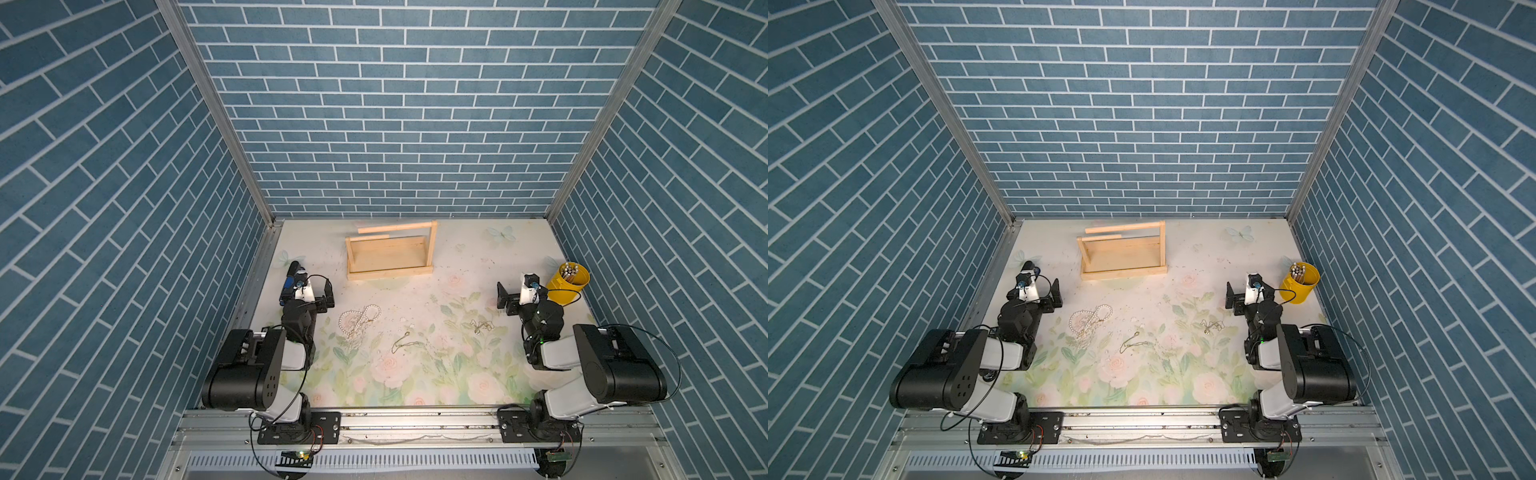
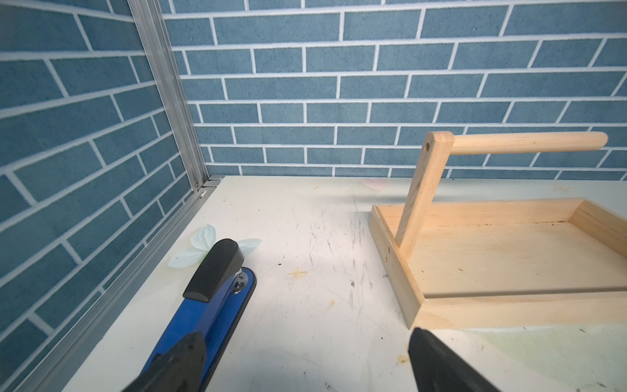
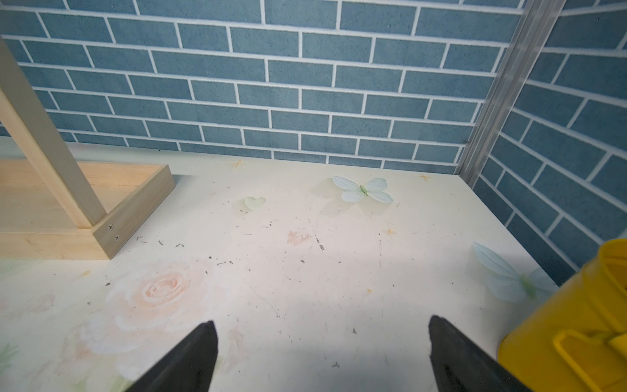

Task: Hang the necklace on the jewelry display stand
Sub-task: Pick up the necklace from the center of the board.

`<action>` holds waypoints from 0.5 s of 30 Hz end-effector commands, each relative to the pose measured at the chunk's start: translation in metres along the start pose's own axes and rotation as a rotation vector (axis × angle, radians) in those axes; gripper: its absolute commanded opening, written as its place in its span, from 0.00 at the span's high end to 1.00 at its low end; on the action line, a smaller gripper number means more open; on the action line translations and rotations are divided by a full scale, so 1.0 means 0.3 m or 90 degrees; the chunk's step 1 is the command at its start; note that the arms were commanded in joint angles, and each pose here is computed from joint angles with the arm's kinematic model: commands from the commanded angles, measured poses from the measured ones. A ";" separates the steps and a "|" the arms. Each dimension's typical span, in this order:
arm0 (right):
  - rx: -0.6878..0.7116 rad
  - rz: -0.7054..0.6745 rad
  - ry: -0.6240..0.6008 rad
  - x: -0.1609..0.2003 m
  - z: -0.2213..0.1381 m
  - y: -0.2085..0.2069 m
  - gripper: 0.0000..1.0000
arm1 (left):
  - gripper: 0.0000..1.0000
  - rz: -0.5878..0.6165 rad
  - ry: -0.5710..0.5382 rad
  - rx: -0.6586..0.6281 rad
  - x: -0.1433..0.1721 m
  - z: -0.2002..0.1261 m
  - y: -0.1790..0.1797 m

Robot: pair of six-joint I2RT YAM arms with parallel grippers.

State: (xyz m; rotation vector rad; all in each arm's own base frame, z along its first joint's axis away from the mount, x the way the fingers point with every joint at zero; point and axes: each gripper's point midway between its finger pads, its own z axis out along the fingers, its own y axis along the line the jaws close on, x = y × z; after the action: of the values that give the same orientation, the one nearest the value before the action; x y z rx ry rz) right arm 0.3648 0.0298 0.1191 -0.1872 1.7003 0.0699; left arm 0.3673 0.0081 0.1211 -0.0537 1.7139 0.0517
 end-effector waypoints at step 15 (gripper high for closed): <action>0.066 0.191 0.038 -0.197 -0.084 -0.063 0.02 | 0.00 -0.306 0.031 -0.152 -0.256 -0.119 0.116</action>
State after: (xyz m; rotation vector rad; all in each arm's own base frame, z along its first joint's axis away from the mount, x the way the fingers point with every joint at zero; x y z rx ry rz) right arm 0.3554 0.0224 0.2067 -0.0618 1.5828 0.1156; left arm 0.3514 0.0370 0.2422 -0.4475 1.5238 -0.0527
